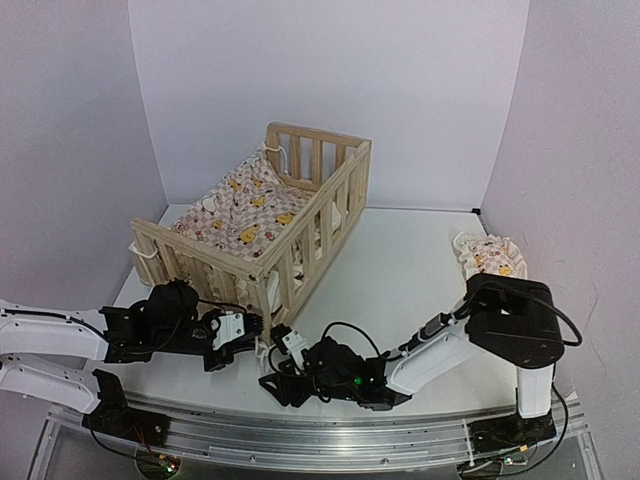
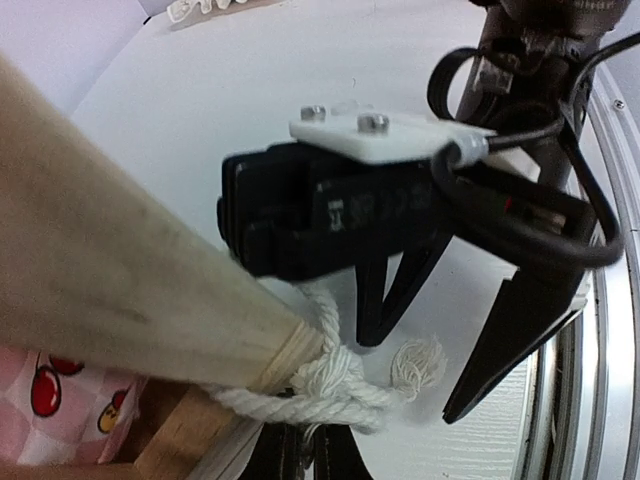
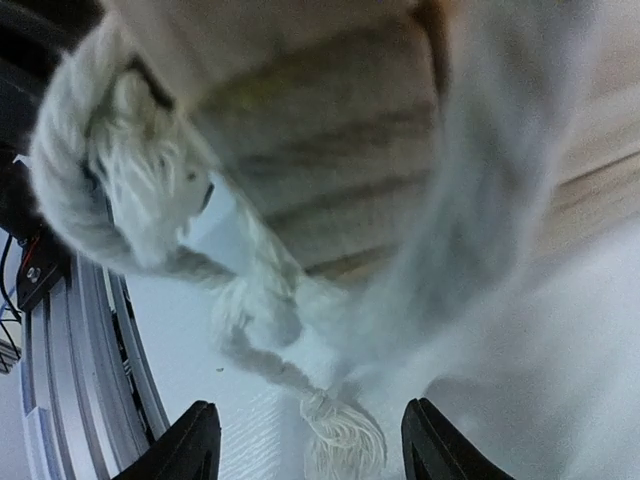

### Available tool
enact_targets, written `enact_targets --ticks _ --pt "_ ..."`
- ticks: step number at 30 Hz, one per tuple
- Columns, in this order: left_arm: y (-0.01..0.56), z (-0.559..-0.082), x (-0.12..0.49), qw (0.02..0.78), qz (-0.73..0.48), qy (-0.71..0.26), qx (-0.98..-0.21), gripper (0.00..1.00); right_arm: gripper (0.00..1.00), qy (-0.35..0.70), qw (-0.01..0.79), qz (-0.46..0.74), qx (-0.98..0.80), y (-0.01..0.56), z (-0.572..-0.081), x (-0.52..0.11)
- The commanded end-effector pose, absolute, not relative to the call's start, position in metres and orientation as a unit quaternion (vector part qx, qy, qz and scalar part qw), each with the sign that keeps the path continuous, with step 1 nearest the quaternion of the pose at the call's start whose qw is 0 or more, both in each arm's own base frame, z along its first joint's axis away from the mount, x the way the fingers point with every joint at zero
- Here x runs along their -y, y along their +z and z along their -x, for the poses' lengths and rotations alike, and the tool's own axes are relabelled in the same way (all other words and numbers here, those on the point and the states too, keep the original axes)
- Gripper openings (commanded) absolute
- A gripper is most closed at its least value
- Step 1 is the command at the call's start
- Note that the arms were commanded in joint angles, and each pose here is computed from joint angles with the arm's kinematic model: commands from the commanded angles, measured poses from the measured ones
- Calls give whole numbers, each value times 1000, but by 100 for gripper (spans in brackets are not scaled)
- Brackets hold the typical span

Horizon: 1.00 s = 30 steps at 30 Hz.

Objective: Set up the pet bed

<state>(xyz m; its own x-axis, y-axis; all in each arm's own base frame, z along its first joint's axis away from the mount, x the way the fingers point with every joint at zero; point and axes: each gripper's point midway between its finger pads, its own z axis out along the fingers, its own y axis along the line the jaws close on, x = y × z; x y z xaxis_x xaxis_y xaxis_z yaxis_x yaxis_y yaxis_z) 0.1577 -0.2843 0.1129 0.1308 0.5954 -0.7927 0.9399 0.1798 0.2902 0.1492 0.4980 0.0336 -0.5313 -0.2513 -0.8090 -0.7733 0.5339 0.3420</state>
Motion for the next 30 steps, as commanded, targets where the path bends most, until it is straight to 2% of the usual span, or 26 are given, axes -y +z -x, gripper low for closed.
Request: enact_targets --ticks 1,3,7,9,13,15,24,30 --pt "136 -164 291 469 -595 -201 -621 0 59 374 422 310 -765 45 -166 -521" --pt "136 -165 291 470 -593 -201 -622 0 53 365 428 306 -768 35 -169 -520" --pt "135 -165 291 468 -588 -203 -627 0 51 381 436 288 -763 26 -171 -519" --pt "134 -166 290 468 -588 -201 -628 0 41 379 438 274 -768 21 -174 -517" --pt "133 -167 287 467 -590 -190 -631 0 10 373 440 267 -772 17 -176 -511" --pt "132 -166 284 463 -598 -181 -629 0 1 366 449 264 -771 25 -177 -502" --pt "107 -158 235 428 -687 -58 -584 0 0 290 546 286 -732 126 -187 -422" --pt "71 -158 202 373 -735 22 -566 0 0 234 558 304 -735 172 -211 -382"
